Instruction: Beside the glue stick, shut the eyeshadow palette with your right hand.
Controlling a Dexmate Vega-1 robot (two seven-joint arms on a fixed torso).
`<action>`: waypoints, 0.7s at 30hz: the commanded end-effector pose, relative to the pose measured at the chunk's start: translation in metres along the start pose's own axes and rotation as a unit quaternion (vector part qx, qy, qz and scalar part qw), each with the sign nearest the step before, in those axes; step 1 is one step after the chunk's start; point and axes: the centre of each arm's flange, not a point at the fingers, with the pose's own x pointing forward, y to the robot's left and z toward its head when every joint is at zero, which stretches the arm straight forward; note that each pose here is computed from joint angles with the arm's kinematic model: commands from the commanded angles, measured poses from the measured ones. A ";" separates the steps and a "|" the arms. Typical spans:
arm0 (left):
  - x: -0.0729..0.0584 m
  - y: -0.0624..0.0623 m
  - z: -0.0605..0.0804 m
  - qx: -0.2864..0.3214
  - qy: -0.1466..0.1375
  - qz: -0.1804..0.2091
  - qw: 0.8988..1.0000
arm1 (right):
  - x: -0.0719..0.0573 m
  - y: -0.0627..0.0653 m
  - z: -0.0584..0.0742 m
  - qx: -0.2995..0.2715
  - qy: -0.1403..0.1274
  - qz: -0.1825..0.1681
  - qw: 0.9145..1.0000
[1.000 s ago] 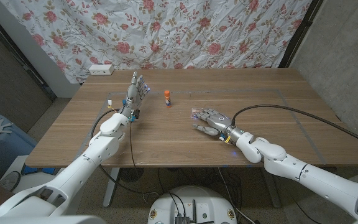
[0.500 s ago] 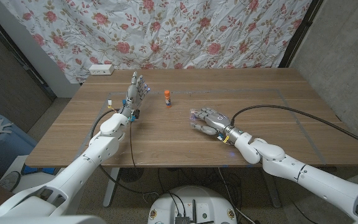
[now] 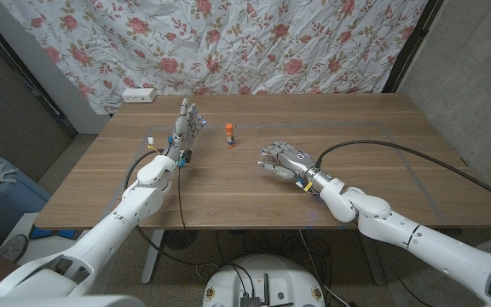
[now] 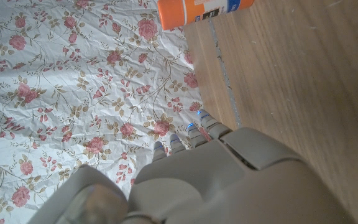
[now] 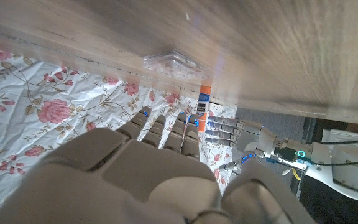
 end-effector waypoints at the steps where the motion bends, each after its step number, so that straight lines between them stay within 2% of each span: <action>1: 0.000 0.000 0.000 0.000 0.000 0.000 1.000 | 0.002 -0.022 -0.002 0.076 -0.002 -0.034 0.997; 13: 0.000 0.000 0.000 0.000 0.000 -0.001 1.000 | 0.008 -0.035 -0.011 0.137 0.025 -0.075 0.987; 21: 0.000 0.000 0.000 0.000 0.000 0.000 1.000 | 0.015 -0.040 -0.019 0.145 0.042 -0.091 0.984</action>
